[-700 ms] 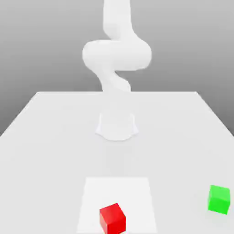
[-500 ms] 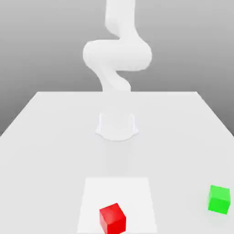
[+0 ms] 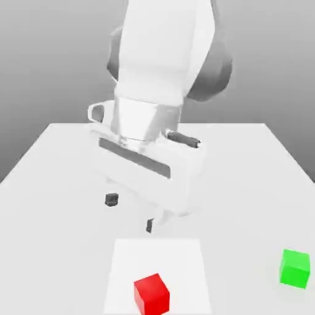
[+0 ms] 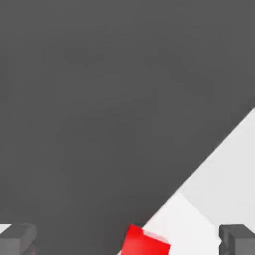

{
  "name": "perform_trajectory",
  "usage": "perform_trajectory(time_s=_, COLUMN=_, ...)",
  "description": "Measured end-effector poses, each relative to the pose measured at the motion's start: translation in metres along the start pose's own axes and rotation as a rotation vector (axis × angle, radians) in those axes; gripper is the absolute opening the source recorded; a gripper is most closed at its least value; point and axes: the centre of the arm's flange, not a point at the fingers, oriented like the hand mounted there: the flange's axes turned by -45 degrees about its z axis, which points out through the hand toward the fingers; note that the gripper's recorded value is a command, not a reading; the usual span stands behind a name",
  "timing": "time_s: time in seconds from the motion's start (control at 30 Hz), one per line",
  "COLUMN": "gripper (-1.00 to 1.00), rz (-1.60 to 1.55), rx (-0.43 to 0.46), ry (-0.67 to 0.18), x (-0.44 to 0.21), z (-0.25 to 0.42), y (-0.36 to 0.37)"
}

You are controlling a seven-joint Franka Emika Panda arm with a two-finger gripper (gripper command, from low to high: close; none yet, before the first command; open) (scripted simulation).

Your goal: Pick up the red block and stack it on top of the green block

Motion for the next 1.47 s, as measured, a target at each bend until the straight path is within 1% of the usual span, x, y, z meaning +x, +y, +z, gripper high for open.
perform_trajectory(time_s=0.2, gripper=0.00, rz=0.200, rx=-0.040, ry=-0.156, x=-0.032, z=0.085, y=0.008)
perform_trajectory(time_s=0.33, gripper=0.00, rz=0.231, rx=-0.043, ry=-0.177, x=-0.043, z=0.135, y=0.010)
perform_trajectory(time_s=0.37, gripper=-1.00, rz=0.231, rx=-0.045, ry=-0.178, x=-0.047, z=0.148, y=0.011)
perform_trajectory(time_s=0.6, gripper=-1.00, rz=0.232, rx=-0.043, ry=-0.177, x=-0.047, z=0.151, y=0.011)
perform_trajectory(time_s=0.77, gripper=-1.00, rz=0.213, rx=-0.042, ry=-0.178, x=-0.041, z=0.098, y=0.006)
perform_trajectory(time_s=0.87, gripper=-1.00, rz=-0.013, rx=-0.021, ry=-0.183, x=-0.085, z=0.078, y=-0.030)
perform_trajectory(time_s=1.0, gripper=-1.00, rz=-0.359, rx=0.011, ry=-0.186, x=-0.161, z=0.054, y=-0.075)
perform_trajectory(time_s=1.2, gripper=-1.00, rz=-0.879, rx=0.059, ry=-0.182, x=-0.288, z=0.017, y=-0.113)
perform_trajectory(time_s=1.27, gripper=-1.00, rz=-0.942, rx=0.067, ry=-0.179, x=-0.307, z=0.027, y=-0.116)
perform_trajectory(time_s=1.37, gripper=-1.00, rz=-0.961, rx=0.069, ry=-0.180, x=-0.318, z=0.060, y=-0.116)
perform_trajectory(time_s=1.4, gripper=1.00, rz=-0.964, rx=0.068, ry=-0.180, x=-0.321, z=0.069, y=-0.115)
perform_trajectory(time_s=1.47, gripper=1.00, rz=-0.964, rx=0.068, ry=-0.180, x=-0.321, z=0.069, y=-0.115)
